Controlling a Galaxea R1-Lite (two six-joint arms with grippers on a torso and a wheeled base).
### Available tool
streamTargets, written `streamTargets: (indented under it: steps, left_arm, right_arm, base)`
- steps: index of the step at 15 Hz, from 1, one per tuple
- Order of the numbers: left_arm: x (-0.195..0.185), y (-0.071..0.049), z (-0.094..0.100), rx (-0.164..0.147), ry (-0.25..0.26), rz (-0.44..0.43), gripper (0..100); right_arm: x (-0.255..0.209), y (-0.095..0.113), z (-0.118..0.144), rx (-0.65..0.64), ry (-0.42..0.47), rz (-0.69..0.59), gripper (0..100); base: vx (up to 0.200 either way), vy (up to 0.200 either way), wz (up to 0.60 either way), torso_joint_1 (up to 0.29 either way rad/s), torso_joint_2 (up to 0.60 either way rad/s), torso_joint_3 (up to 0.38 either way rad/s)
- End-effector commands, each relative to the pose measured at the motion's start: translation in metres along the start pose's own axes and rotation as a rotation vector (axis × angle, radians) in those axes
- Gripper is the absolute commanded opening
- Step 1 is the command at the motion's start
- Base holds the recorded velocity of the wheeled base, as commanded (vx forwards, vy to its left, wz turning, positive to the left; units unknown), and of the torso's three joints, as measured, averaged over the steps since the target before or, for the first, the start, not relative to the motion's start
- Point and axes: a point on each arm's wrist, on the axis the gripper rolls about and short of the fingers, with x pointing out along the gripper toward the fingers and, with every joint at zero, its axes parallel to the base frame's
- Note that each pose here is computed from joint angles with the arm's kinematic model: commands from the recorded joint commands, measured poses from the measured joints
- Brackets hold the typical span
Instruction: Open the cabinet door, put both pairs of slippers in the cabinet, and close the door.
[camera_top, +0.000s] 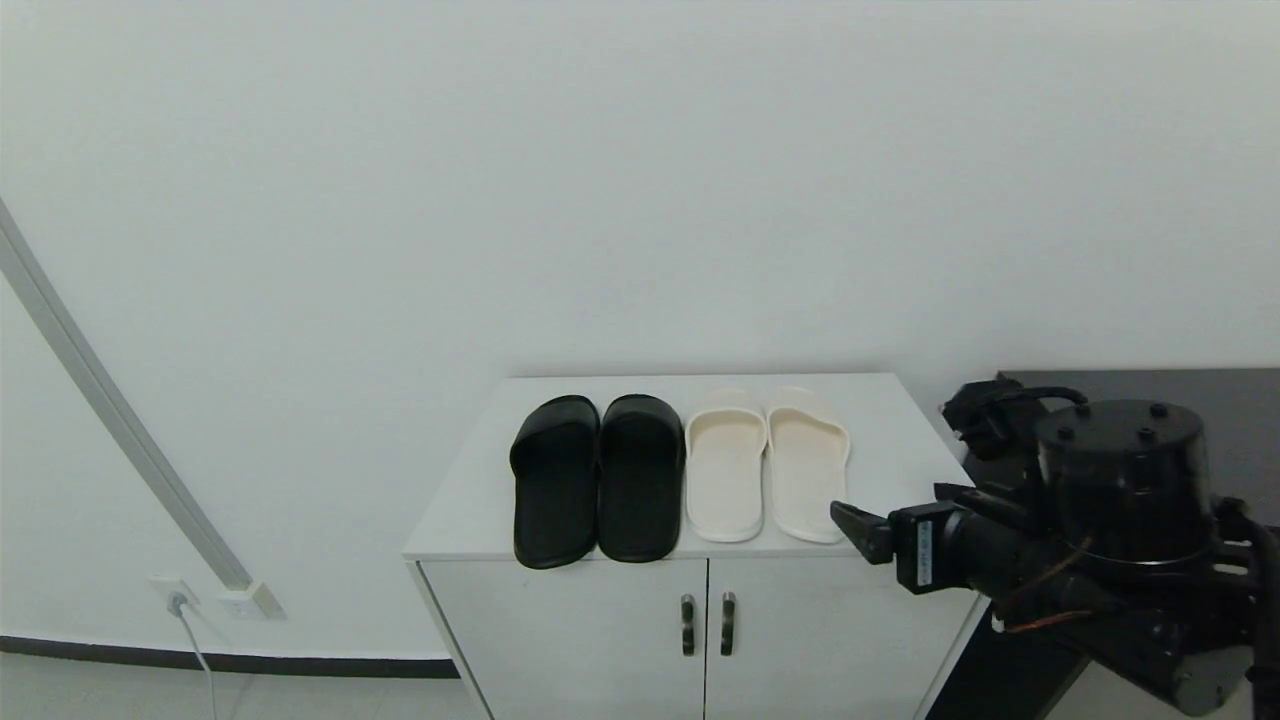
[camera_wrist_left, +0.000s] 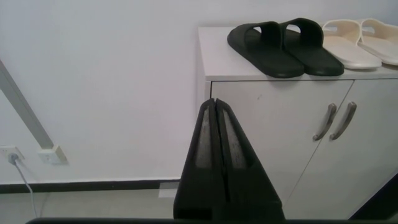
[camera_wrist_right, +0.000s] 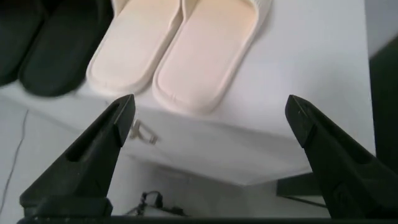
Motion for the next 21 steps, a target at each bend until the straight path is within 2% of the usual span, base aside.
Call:
streamTargets:
  steps: [1,4,9,14,21]
  left_arm:
    - [0.000,0.000,0.000,0.000,0.001,0.000,0]
    - [0.000,0.000,0.000,0.002,0.003,0.000,0]
    - [0.000,0.000,0.000,0.002,0.003,0.000,0]
    - [0.000,0.000,0.000,0.002,0.003,0.000,0]
    - [0.000,0.000,0.000,0.002,0.003,0.000,0]
  right_arm:
    - [0.028,0.026,-0.002,-0.011,0.000,-0.063,100]
    - [0.061,0.055,0.001,-0.019,-0.033,-0.128,100]
    - [0.116,0.079,0.003,0.002,-0.077,-0.223,100]
    - [0.168,0.072,0.001,0.030,-0.091,-0.294,100]
    - [0.205,0.062,0.008,0.069,-0.124,-0.319,100]
  base:
    - [0.000,0.000,0.00,0.000,0.00,0.000]
    - [0.000,0.000,0.00,0.000,0.00,0.000]
    - [0.000,0.000,0.00,0.000,0.00,0.000]
    - [0.000,0.000,0.00,0.000,0.00,0.000]
    - [0.000,0.000,0.00,0.000,0.00,0.000]
